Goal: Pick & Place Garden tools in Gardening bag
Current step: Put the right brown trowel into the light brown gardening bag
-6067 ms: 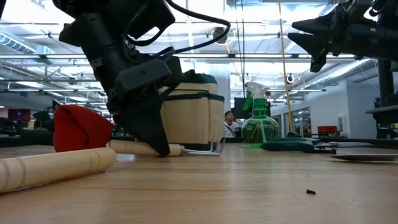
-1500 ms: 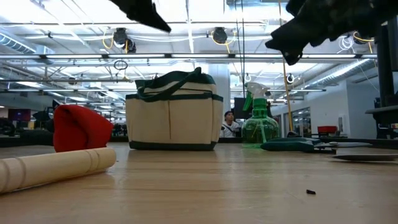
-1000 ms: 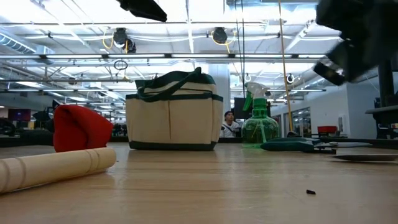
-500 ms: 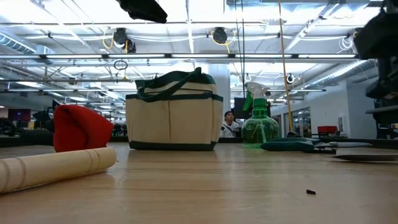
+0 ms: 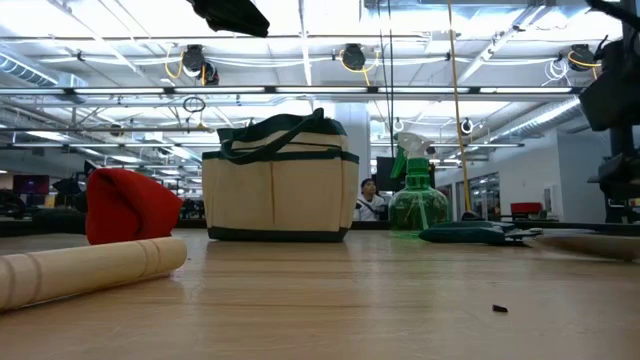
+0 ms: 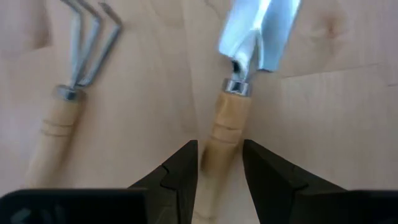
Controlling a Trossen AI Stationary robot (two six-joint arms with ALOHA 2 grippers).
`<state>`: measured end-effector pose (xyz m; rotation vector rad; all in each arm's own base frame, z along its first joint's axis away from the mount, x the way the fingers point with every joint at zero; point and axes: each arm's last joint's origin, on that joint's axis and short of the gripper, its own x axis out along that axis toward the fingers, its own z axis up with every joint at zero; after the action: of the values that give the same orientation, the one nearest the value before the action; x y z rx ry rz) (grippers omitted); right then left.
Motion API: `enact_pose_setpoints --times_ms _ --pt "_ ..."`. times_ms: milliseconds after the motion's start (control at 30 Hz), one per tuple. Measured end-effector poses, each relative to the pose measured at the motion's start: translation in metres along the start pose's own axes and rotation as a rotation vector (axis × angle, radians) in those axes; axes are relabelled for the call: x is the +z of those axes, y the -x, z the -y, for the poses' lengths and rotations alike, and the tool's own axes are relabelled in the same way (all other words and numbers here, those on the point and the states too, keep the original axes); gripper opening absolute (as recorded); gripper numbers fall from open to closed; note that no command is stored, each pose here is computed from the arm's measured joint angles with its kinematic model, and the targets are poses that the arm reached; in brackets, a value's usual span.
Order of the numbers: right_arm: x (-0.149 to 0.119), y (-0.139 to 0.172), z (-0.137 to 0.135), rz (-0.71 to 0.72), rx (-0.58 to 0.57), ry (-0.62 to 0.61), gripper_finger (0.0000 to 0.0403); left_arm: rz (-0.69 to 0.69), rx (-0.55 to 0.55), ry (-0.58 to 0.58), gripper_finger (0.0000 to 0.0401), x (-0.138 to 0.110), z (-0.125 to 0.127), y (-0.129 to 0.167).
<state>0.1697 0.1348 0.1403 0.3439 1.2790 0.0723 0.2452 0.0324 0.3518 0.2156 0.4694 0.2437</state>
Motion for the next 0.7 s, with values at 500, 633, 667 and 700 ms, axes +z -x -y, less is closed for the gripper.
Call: enact_pose_setpoints --times_ms 500,633,667,700 --pt "0.0003 -0.0060 0.0013 0.005 -0.048 0.009 0.0059 0.000 0.000 0.000 0.0189 0.0000 0.0001 0.0000" --pt "0.0007 -0.0062 0.0008 0.011 -0.040 0.035 0.0059 0.000 -0.001 -0.001 0.0189 0.0000 0.0001 -0.0001" --pt "0.0011 -0.0054 0.0004 0.019 -0.033 0.048 0.0062 -0.001 -0.001 -0.001 0.0189 0.0000 0.0001 -0.0001" --pt "0.0018 -0.0049 -0.0002 0.032 -0.026 0.059 0.0066 0.000 -0.001 -0.001 0.0189 0.0000 0.0002 -0.0001"
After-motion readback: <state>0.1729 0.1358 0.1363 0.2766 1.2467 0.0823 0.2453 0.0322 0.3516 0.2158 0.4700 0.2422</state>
